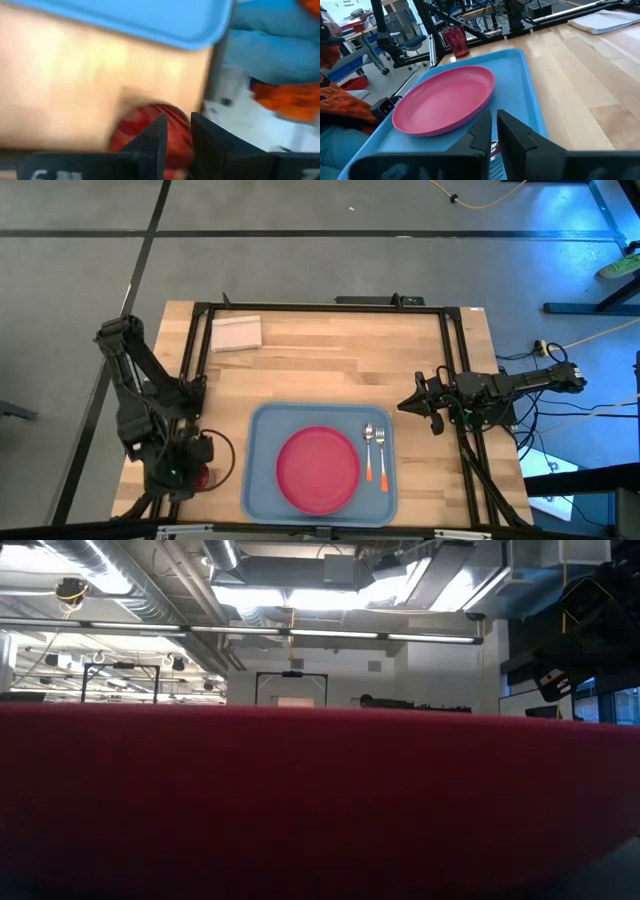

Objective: Pick and place plate/cup/fork/spoon on tray
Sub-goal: Put the red cup on the blue tray to the top left of the red plate

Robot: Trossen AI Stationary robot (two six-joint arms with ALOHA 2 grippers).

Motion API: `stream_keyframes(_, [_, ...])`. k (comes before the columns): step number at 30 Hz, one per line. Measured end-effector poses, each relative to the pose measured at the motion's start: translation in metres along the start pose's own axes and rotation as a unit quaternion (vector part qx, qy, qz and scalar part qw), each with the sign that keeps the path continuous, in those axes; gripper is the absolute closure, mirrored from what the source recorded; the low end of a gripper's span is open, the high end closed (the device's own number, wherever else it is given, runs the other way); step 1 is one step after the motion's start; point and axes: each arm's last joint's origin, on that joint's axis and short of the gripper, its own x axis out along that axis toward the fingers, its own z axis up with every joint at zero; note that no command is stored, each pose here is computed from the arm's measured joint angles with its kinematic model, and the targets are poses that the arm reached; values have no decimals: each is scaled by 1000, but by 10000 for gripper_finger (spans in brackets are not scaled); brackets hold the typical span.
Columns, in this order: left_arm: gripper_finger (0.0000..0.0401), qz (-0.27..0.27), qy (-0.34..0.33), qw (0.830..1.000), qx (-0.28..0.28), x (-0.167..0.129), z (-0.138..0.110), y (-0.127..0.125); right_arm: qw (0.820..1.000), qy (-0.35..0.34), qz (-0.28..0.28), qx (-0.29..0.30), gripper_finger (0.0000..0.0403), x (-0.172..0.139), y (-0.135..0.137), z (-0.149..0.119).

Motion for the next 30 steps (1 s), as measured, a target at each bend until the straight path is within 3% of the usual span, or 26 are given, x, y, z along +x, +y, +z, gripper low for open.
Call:
stream_keyframes(7, [323, 60, -38, 995, 70, 3, 1, 7, 1000, 0, 0, 0, 368, 0, 0, 0])
stream_keyframes(16, [323, 67, -8, 994, 89, 10, -7, 4, 1000, 0, 0, 0, 368, 0, 0, 0])
stream_keyframes(30, [323, 131, 16, 984, 120, 23, -19, 5, 1000, 0, 0, 1, 368, 0, 0, 0])
